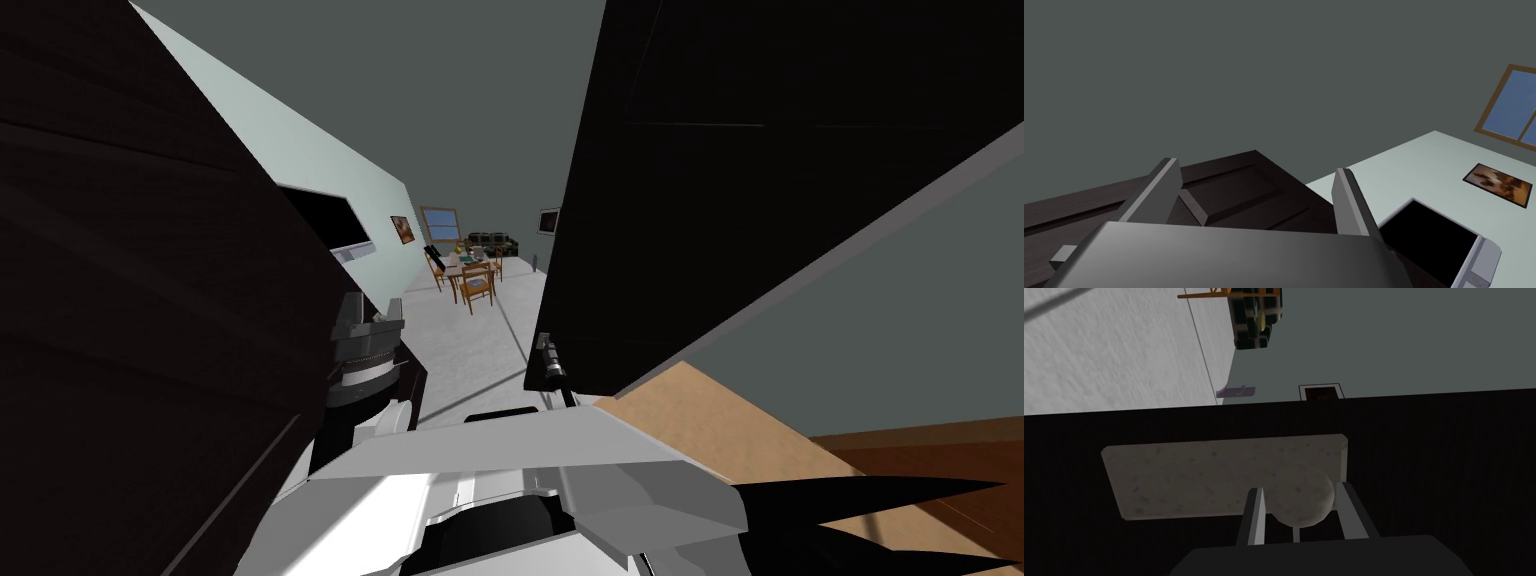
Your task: Push the door open
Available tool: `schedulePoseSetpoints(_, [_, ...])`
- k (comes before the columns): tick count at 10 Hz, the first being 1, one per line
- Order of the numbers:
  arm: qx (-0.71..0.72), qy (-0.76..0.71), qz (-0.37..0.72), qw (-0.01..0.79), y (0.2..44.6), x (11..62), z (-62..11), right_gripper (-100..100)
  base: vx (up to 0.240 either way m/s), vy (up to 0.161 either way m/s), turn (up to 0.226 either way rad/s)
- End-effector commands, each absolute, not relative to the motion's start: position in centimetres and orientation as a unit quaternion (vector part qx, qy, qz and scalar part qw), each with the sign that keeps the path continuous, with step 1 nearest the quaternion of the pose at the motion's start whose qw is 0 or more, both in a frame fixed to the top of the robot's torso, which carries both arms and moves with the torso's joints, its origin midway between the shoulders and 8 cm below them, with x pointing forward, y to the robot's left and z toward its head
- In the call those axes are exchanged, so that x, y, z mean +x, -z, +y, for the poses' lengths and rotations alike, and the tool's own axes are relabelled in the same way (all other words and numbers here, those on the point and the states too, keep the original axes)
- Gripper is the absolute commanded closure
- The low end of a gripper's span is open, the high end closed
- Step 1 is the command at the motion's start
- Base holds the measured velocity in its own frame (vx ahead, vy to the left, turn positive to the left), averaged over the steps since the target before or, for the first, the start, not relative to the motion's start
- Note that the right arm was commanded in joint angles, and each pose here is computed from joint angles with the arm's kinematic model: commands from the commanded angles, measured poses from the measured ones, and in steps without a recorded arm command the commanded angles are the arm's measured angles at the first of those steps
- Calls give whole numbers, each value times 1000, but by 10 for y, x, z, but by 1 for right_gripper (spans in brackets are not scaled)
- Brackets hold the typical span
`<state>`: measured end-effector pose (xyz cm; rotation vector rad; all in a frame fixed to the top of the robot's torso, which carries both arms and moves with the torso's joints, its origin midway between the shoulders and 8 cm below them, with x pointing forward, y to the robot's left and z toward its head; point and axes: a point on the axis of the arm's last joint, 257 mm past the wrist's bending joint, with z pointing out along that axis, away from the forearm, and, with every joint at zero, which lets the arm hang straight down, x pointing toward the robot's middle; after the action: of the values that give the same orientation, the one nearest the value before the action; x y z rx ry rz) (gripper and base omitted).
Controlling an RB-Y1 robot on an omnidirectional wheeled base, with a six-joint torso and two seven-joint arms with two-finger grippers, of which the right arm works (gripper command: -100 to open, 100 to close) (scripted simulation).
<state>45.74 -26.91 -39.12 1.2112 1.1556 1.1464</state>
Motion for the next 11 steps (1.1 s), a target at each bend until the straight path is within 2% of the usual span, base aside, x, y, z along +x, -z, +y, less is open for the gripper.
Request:
schedulePoseSetpoints(1, [507,-480,483,528,392,457,-269,100,-12,1,-2])
schedulePoseSetpoints(4, [511,-471,482,533,393,456,-282,100,26,9,-9])
schedulePoseSetpoints(11, [527,-441,463,560,390,453,-332,100,195,31,-45])
